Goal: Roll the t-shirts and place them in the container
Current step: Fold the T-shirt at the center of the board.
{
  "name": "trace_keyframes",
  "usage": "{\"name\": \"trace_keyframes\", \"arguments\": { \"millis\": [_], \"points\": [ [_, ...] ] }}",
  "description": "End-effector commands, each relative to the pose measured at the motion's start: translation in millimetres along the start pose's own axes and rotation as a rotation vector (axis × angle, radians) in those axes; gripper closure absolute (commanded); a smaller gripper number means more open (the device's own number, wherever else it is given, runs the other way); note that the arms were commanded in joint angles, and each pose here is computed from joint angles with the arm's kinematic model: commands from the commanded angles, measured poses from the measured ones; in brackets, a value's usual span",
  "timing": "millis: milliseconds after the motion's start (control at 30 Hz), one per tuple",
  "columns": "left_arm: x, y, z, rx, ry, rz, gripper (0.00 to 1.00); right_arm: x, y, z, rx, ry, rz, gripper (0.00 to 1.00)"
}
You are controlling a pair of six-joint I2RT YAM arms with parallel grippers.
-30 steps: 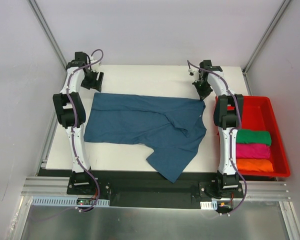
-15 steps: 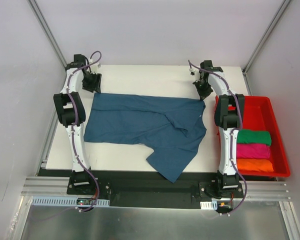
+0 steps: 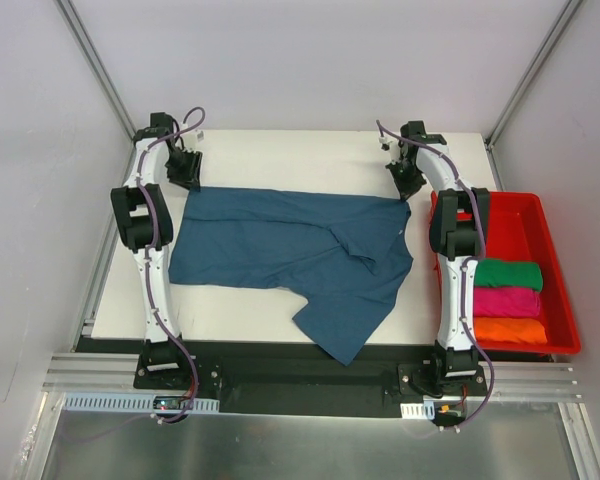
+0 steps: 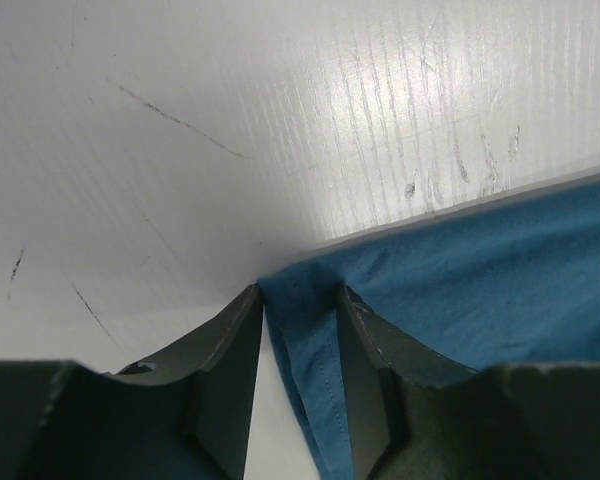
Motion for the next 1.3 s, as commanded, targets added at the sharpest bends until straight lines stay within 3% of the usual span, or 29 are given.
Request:
{"name": "trace_keyframes", "arguments": {
  "millis": [0,133,167,200,300,533,767,1000,1267],
  "points": [
    [1,3,5,-0.015,-0.016,0.044,0.67,-12,3,6,-0.001,-0.007,0.016,0.99],
    [2,0,3,0.001,0.001,0.047,0.73,-6,5,9,-0.022,-0.006,0.034,0.99],
    [1,0,2,0.007,0.005,0.046,0.77,-4,5,9,-0.024,-0.005,0.036,0.99],
    [2,0,1,0.011,0.009,0.046,0.89,-3,5,9,-0.024,0.000,0.036,0.99],
    [-3,-2,-2,0.027,0.028,0.032,1.00,-1,2,5,-0.029,0.028,0.029,0.99],
    [-70,-28,-9,0.056,-0.030,-0.118,1.00,-55,-30,-21,0.006,0.126,-0.193,0.99],
    [-193,-48,-52,0.155,-0.079,-0.364,1.00,-132,-42,-37,0.021,0.191,-0.452,0.99],
    [-255,-24,-90,0.197,-0.058,-0.445,1.00,-215,-30,-44,0.034,0.290,-0.661,0.99],
    [-348,9,-135,0.263,-0.141,-0.640,1.00,-326,17,-28,0.041,0.372,-0.917,0.99]
  ]
}}
Point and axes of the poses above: each gripper's point midway between its finger pads, its own x axis out along the fingers, its own z axis along the line the jaws close on, y = z × x, the point moved 10 cm from there along -x, back along the fingers, and after that the axes turned 1 degree about x, right-handed, at the moved point
